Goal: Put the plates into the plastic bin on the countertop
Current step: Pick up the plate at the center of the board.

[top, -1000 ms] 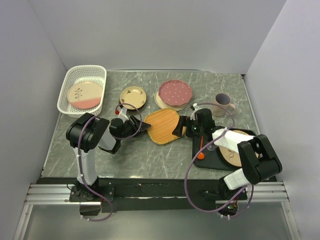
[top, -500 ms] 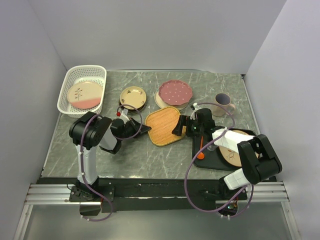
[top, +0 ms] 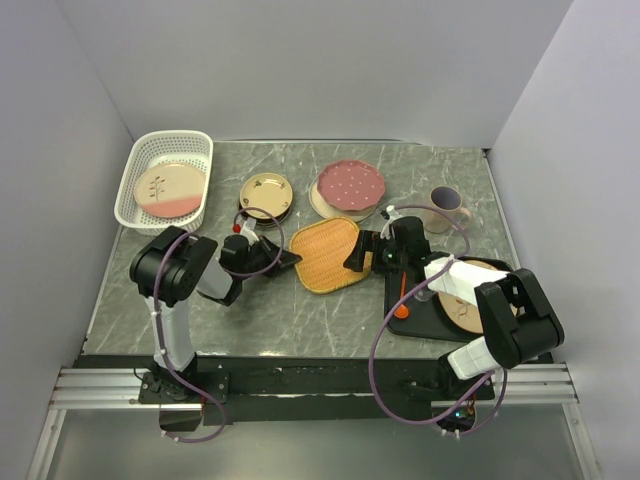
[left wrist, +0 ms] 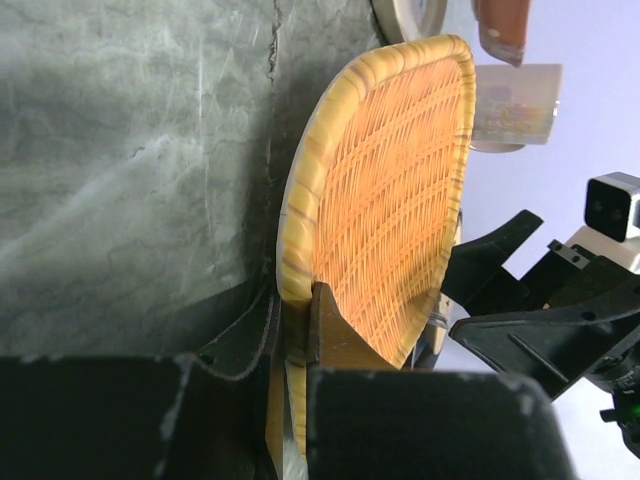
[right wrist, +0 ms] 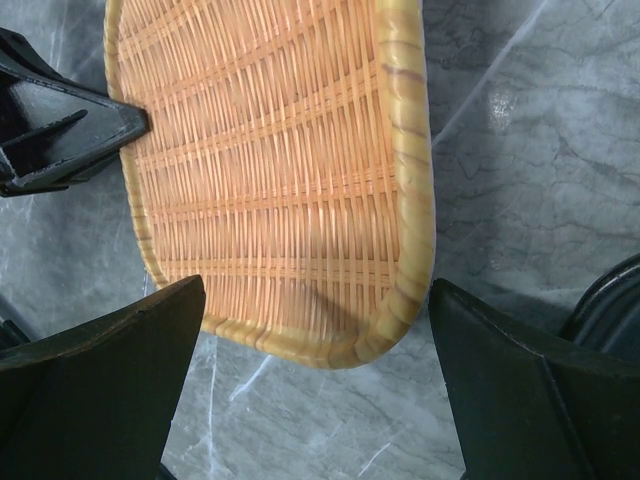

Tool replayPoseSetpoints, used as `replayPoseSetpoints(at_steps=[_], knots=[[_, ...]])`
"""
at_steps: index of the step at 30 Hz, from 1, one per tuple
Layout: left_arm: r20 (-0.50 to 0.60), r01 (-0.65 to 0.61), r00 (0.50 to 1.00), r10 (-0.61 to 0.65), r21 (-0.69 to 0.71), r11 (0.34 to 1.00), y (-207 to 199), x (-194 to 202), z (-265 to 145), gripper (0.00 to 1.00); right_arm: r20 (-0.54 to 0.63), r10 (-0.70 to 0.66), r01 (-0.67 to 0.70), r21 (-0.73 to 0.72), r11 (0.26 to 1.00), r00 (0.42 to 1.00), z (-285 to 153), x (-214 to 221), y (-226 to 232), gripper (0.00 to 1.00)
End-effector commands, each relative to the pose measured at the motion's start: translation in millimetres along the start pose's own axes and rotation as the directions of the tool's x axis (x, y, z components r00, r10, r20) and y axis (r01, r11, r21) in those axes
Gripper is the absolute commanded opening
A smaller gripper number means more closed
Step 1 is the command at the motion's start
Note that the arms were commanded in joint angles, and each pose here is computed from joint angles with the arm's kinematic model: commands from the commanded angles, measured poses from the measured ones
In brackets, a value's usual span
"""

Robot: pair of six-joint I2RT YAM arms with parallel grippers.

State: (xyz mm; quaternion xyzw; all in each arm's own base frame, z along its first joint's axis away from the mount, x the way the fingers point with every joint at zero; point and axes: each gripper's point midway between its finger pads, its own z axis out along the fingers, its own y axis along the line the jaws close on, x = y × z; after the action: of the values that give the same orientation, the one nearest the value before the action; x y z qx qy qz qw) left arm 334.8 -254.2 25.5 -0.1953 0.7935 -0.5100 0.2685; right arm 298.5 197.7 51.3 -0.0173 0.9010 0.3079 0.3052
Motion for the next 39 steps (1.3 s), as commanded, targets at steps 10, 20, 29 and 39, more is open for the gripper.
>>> replayPoseSetpoints(at_steps=[10,20,29,39], knots=[[-0.008,-0.134,0.991,0.135,-0.178,0.975,22.2,0.3,-20.0,0.01,0.084,-0.044,0.049,-0.064,0.997,0.995,-8.5,-23.7,21.9,1.00],[0.034,-0.174,0.983,0.182,-0.174,0.969,-5.0,-12.6,-34.5,0.01,0.094,-0.047,0.053,-0.064,0.997,0.994,-11.1,-24.0,21.8,1.00],[0.088,-0.217,0.968,0.237,-0.186,0.958,-30.5,-33.1,-52.2,0.01,0.097,-0.048,0.054,-0.064,0.996,0.994,-11.4,-23.9,21.5,1.00],[0.156,-0.235,0.951,0.266,-0.189,0.953,-51.3,-63.6,-75.3,0.01,0.093,-0.047,0.053,-0.063,0.997,0.995,-10.9,-21.5,20.3,1.00]])
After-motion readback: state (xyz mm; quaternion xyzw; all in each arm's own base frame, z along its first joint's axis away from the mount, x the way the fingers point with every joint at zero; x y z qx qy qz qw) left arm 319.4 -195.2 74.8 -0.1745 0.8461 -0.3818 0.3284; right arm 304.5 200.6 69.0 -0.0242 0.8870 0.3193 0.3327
